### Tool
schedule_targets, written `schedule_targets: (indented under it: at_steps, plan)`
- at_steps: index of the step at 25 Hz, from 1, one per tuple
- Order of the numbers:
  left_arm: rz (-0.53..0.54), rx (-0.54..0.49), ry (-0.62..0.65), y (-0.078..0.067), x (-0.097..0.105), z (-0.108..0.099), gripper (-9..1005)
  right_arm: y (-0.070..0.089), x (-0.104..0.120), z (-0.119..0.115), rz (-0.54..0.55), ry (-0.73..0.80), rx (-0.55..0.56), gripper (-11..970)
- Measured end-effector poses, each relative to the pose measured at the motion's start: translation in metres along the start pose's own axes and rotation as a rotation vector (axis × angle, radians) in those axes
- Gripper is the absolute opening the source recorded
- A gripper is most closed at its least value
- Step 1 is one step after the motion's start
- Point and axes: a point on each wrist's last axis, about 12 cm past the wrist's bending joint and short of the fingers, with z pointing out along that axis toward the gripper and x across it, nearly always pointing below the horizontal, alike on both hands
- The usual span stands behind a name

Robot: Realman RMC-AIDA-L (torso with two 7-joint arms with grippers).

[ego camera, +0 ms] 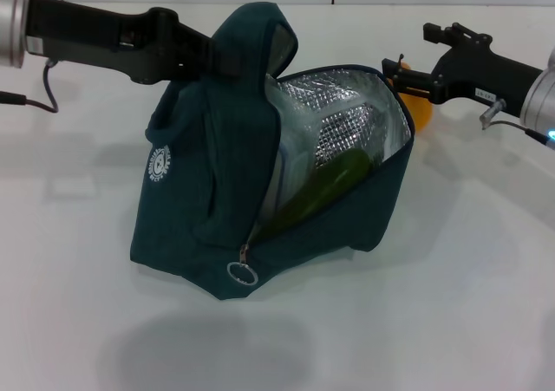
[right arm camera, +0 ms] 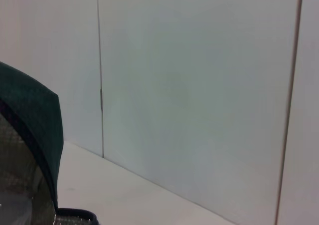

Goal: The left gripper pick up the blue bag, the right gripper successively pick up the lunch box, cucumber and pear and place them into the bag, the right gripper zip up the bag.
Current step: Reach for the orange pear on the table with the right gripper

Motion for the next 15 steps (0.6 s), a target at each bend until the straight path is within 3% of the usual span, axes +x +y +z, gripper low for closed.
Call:
schedule_targets:
  at_steps: [6, 15]
  plan:
    - [0.002, 0.0, 0.001, -0.0006, -0.0007, 0.0003, 42, -0.0008, 0.0005, 0.0017, -0.016, 0.012, 0.009, 857]
    - [0.005, 0.002, 0.004, -0.0018, -0.0019, 0.0012, 42, -0.0015, -0.0001, 0.0024, -0.02, 0.015, 0.012, 585]
